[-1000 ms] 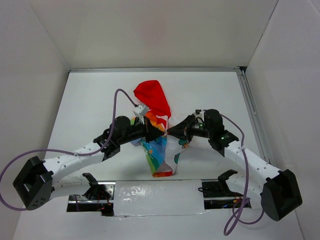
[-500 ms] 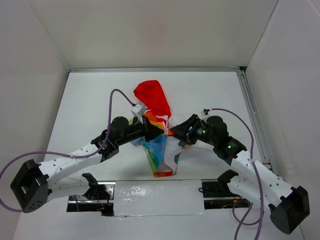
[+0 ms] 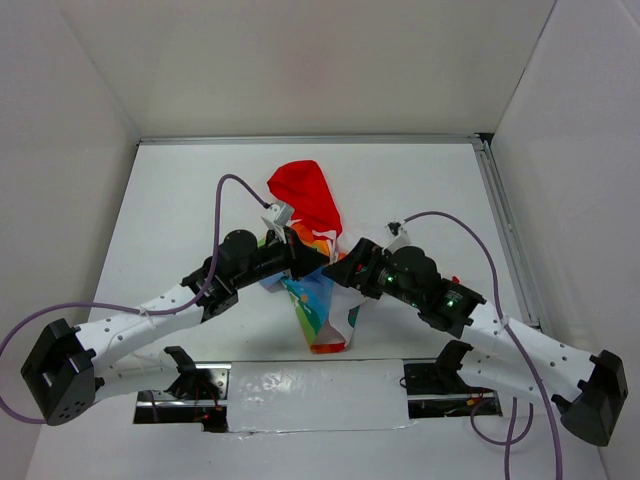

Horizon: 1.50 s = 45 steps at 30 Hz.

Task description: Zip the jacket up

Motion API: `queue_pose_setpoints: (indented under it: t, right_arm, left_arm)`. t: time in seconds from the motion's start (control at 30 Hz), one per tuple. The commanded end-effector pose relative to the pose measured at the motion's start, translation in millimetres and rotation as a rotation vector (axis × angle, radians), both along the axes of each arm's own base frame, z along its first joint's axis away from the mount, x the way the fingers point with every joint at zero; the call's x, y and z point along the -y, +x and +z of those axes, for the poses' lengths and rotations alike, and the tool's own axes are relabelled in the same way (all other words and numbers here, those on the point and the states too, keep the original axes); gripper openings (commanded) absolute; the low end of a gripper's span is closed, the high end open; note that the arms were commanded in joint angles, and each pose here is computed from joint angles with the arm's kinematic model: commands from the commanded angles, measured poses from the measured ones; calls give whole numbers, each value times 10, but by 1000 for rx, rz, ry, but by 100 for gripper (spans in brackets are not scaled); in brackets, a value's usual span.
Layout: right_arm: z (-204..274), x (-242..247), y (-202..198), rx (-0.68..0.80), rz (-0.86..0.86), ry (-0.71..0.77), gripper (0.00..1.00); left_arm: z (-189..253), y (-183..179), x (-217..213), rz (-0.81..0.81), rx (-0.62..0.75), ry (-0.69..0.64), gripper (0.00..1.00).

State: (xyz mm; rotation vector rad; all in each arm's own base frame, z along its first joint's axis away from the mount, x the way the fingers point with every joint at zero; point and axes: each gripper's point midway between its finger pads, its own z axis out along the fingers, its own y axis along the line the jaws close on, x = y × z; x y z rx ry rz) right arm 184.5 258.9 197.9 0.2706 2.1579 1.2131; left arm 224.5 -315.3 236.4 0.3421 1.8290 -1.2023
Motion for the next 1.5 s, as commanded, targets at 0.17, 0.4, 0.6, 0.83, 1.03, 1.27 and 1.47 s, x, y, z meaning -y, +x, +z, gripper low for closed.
queue_pose_setpoints:
  t: [0.17,0.4,0.6,0.83,1.03,1.27,1.47]
  right_arm:
    - [624,-44,43,181,-39,63,90]
    - [688,-113,37,194,-9,77,63]
    - [675,-172,55,189,1,72,56]
    - [722,-190,53,204,10,88,40]
    - [693,-207,49,184,13,84,11]
    - [699,-202,66,161,-7,92,0]
    - [849,-202,54,175,-19,176,0]
  left_arm:
    - [293,41,37,8,58,-61,0]
    - [322,27,25,8,61,-70,0]
    - [323,21,35,2,55,-68,0]
    - [342,14,20,5,58,-72,0]
    - [347,13,21,5,56,-73,0]
    - [357,4,24,1,55,-77,0]
    - [287,-2,28,-1,38,-67,0]
